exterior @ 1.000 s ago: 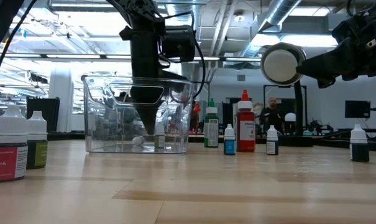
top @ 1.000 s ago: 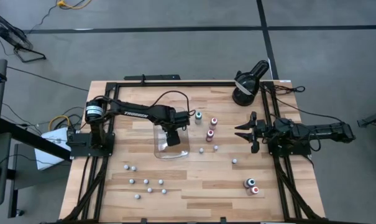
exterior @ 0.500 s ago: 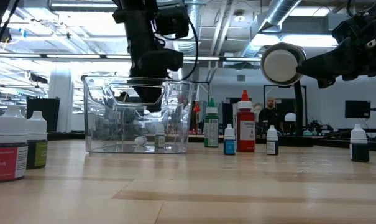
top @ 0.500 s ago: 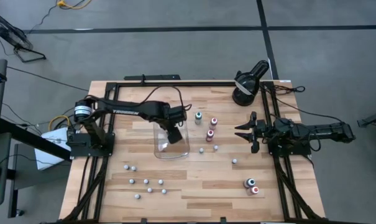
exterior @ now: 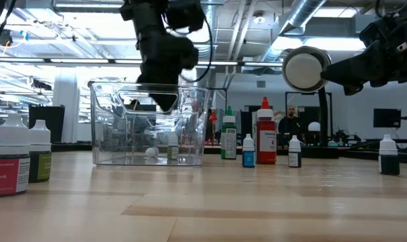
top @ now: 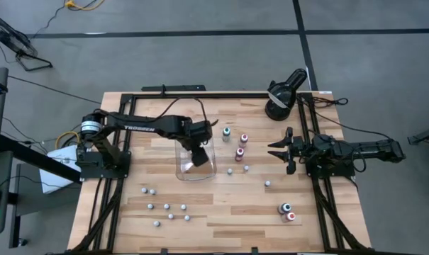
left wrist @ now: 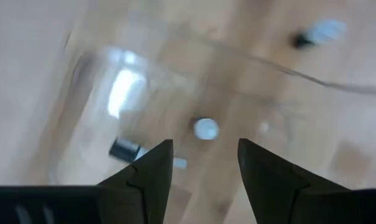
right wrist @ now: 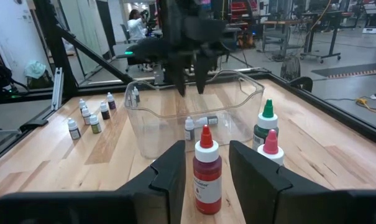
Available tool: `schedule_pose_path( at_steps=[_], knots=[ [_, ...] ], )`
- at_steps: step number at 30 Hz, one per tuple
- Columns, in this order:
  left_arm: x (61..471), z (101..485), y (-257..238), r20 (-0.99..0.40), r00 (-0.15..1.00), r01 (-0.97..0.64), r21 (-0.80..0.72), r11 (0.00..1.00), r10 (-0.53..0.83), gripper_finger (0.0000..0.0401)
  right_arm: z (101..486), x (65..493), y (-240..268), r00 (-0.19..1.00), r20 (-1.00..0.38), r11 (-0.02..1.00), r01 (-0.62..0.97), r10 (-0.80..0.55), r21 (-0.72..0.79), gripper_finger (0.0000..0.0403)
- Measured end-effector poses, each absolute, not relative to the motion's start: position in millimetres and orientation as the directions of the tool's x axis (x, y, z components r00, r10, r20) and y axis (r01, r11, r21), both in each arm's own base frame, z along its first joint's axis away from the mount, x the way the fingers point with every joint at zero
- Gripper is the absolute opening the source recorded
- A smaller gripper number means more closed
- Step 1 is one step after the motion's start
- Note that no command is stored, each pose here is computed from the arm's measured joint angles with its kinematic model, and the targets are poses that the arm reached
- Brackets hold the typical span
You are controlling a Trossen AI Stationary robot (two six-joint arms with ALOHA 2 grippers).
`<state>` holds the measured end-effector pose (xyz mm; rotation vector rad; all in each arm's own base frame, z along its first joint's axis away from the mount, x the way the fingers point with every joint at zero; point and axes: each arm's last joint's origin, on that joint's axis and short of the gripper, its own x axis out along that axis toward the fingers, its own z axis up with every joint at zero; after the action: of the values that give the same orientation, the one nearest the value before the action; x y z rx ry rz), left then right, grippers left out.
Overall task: Pick & Place food coloring
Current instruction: Put the right small violet food coloring bottle into the transparent bin
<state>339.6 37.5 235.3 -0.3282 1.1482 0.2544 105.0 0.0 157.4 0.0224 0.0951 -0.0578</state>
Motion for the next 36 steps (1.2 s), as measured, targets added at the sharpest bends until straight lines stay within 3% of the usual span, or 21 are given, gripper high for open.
schedule_pose_path(
  at_steps=[4,9,13,17,22,26,29,32,36],
  knots=[
    [332,264,19,-0.863,0.504,-0.030,0.001,1.000,0.016,0.0173,157,105,0,0.994,-0.096,0.998,0.059,-0.057,0.019,0.0113],
    [302,301,-8,-0.833,0.552,0.309,0.156,0.938,-0.043,0.0173,157,105,0,0.994,-0.096,0.998,0.059,-0.057,0.019,0.0113],
    [266,315,-31,-0.885,0.457,0.565,0.211,0.798,-0.089,0.0173,157,105,0,0.994,-0.097,0.998,0.059,-0.057,0.020,0.0113],
    [233,321,-55,-0.938,0.326,0.736,0.174,0.655,-0.117,0.0173,157,105,0,0.994,-0.096,0.998,0.059,-0.057,0.019,0.0113],
    [207,321,-82,-0.947,0.264,0.777,0.097,0.622,-0.182,0.0173,157,105,0,0.994,-0.096,0.998,0.059,-0.057,0.019,0.0113],
    [191,299,-99,-0.962,0.185,0.790,0.025,0.612,-0.199,0.0173,157,105,0,0.994,-0.097,0.998,0.059,-0.057,0.019,0.0113],
    [185,275,-110,-0.969,0.162,0.716,-0.016,0.698,-0.189,0.0173,157,105,0,0.994,-0.096,0.998,0.059,-0.057,0.019,0.0113],
    [183,252,-119,-0.963,0.179,0.557,-0.069,0.828,-0.201,0.0173,157,105,0,0.994,-0.096,0.998,0.059,-0.057,0.019,0.0113],
    [176,227,-122,-0.969,0.193,0.375,-0.074,0.924,-0.156,0.0173,157,105,0,0.994,-0.096,0.998,0.059,-0.057,0.020,0.0113]
  ],
)
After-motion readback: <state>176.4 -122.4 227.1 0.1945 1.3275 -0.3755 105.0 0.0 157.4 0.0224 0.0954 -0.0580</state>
